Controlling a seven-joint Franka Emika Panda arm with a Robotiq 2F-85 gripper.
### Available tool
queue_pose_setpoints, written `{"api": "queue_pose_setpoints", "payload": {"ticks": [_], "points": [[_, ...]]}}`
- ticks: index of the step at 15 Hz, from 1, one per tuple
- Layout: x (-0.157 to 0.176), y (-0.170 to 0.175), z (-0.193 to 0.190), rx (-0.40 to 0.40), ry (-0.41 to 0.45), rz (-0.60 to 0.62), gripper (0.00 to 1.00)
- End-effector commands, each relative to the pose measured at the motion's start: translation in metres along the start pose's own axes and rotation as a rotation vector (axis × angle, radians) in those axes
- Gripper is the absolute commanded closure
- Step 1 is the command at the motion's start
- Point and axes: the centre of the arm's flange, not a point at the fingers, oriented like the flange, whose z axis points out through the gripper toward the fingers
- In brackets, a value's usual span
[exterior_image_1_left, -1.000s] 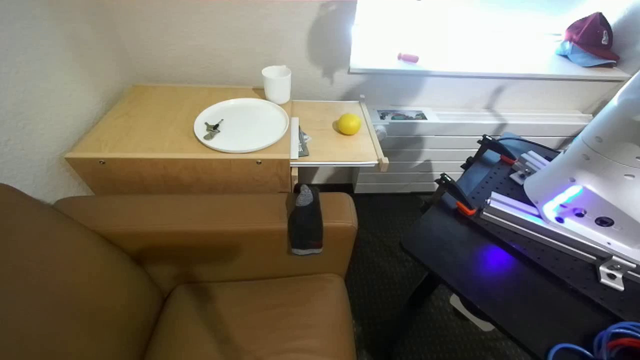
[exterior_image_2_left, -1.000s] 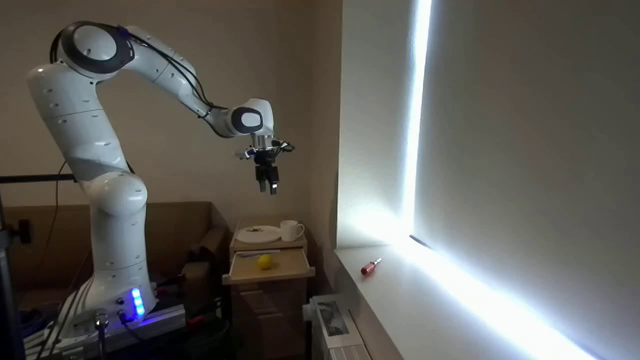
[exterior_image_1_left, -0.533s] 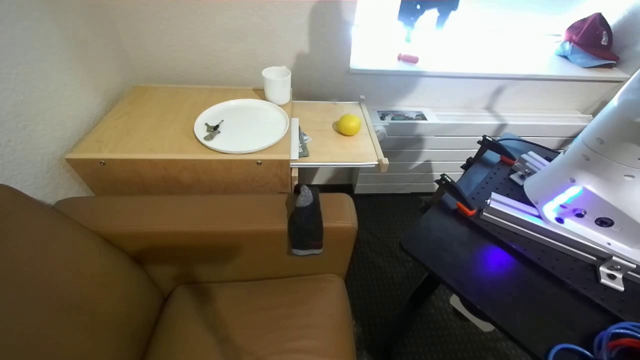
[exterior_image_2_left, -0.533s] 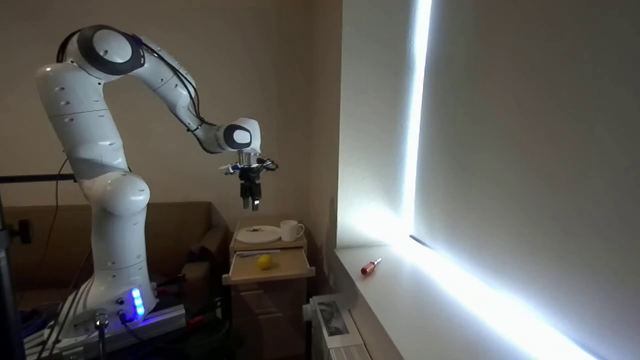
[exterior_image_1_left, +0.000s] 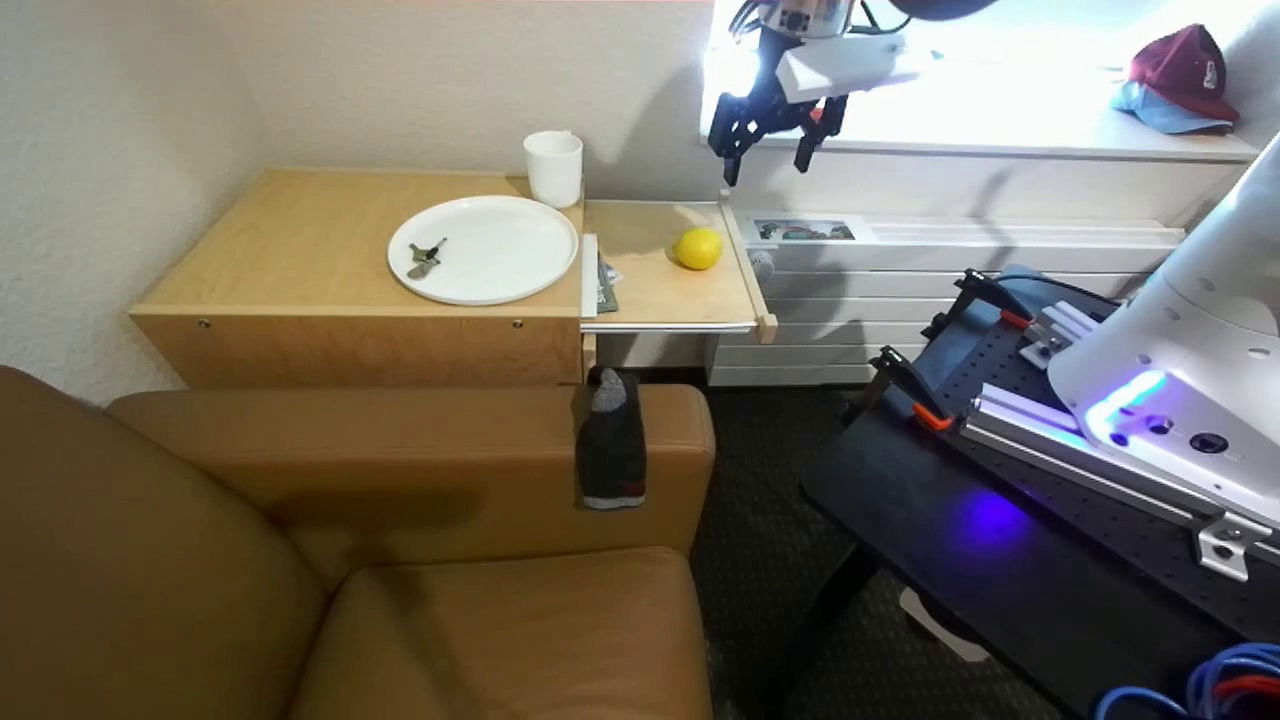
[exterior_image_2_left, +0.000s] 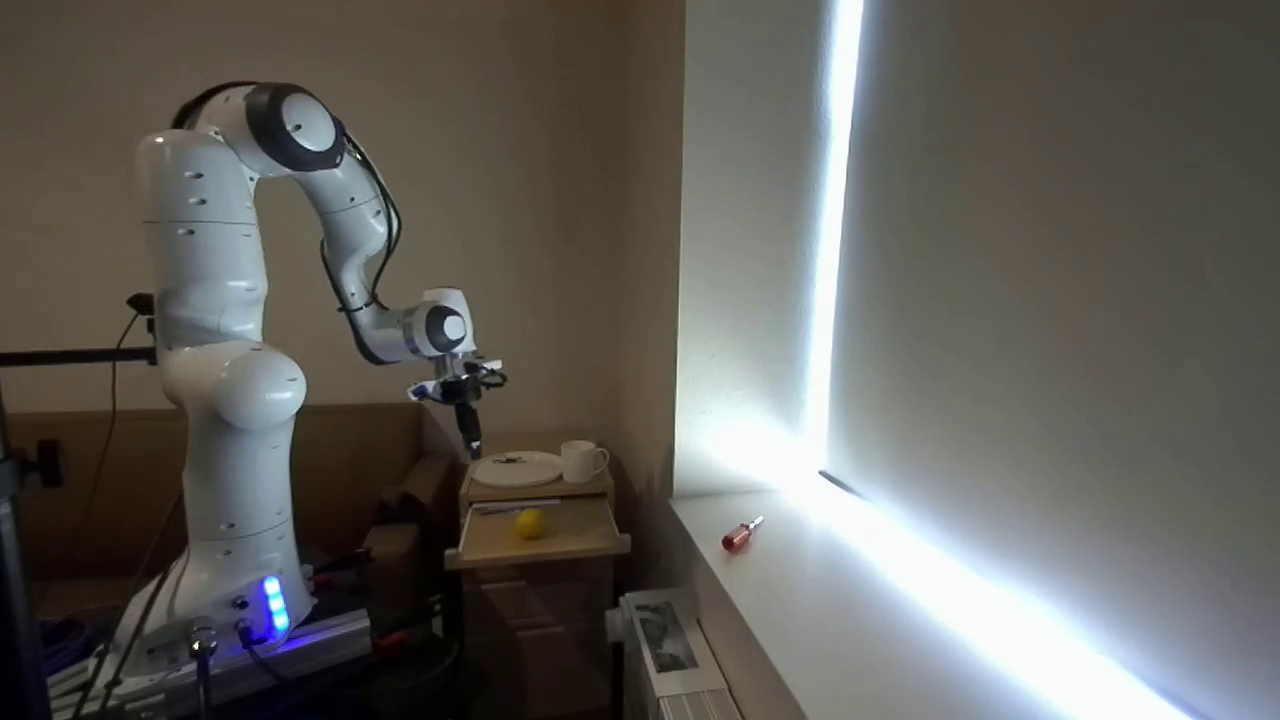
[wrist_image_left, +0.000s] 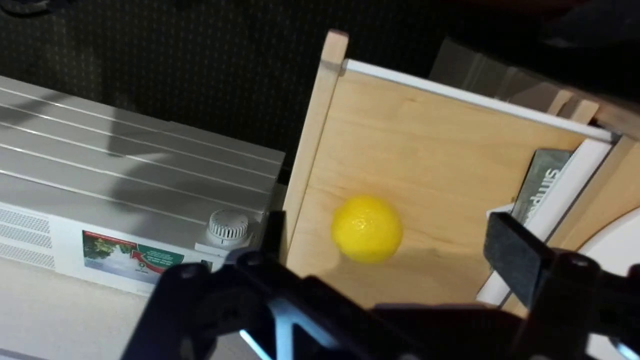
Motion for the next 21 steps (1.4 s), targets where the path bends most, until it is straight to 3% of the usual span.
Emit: {"api": "queue_pose_setpoints", "payload": {"ticks": [1,2,4,5,7,9,10,14,21], "points": [[0.025,-0.008,0.052,-0.048,0.037,0.176,0.0],[0.032,-0.004,0.057,-0.063,0.044,0.226,0.0],[0.041,-0.002,0.051,-0.004,-0.068,0.263,0.0],[0.025,0.008,0.043,-0.049,-0.003,0.243,0.0],[0.031,0.002,0.053,-0.029,-0.05,0.264,0.0],[0.034,0.0,0.06,-0.03,-0.033,0.278,0.0],[0.044,-0.008,0.075,-0.019,-0.104,0.357,0.0],[0.073,-0.012,0.11,0.009,-0.205,0.599,0.0],[0.118,-0.008,0.165,0.016,-0.213,0.973,0.0]]}}
